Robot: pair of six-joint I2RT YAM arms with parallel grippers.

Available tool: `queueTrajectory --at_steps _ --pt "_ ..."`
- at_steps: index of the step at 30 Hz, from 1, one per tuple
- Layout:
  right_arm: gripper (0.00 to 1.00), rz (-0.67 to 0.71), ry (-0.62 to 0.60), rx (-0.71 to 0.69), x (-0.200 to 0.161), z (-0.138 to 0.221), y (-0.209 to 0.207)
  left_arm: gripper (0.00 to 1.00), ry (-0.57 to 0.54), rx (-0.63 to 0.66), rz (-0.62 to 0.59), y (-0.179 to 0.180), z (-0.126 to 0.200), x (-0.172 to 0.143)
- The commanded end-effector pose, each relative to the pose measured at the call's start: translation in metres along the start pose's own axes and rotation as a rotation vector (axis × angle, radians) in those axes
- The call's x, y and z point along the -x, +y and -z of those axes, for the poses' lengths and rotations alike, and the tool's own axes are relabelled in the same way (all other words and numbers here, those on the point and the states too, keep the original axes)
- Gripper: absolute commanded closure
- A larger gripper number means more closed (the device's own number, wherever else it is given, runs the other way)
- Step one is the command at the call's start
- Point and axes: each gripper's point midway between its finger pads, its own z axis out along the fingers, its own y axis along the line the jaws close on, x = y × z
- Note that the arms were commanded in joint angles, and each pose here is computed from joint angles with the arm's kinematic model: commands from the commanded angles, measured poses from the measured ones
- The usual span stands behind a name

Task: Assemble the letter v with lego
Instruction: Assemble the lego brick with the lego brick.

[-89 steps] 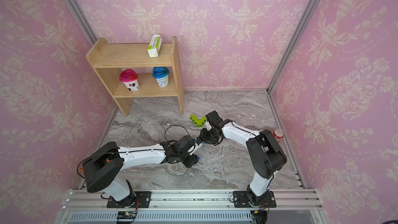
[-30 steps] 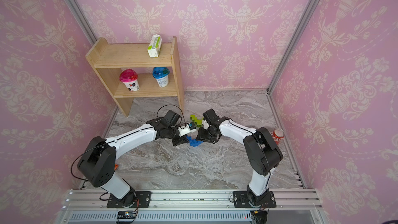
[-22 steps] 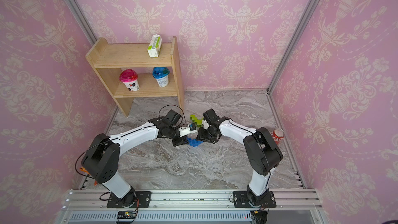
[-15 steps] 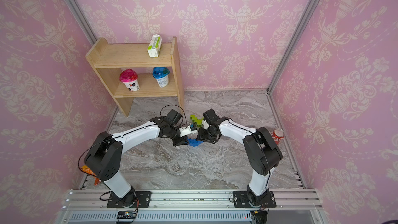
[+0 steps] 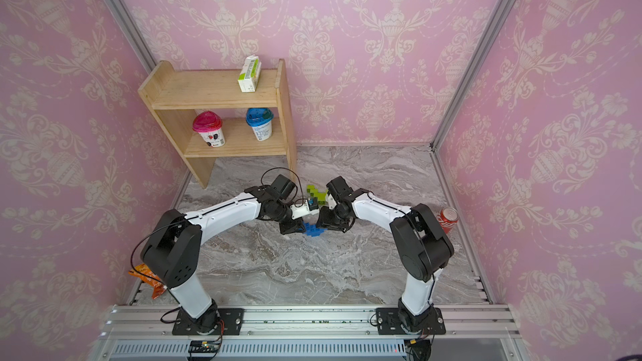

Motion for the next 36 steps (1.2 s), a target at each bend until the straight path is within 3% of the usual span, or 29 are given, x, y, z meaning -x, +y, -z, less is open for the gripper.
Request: queueTrajectory --at_steps 1,31,33,34,36 --pt "0.53 0.021 0.017 -0.007 -0.002 -0.004 0.000 1.00 0.064 -0.013 -0.002 0.001 -0.002 -0.014" --pt "0.51 0.016 0.020 0.009 -0.002 -0.006 0.002 1.00 0.139 -0.029 0.022 -0.003 -0.010 -0.019" --pt "0.48 0.018 0.016 0.012 -0.001 -0.004 0.004 0.87 0.133 -0.011 0.023 -0.001 -0.007 -0.016" --pt "0.47 0.019 0.013 0.013 -0.001 -0.003 0.004 0.73 0.128 -0.002 0.021 0.000 -0.004 -0.014" --pt "0.46 0.020 0.011 0.015 -0.001 -0.003 0.005 0.56 0.117 0.009 0.016 0.000 0.000 -0.011"
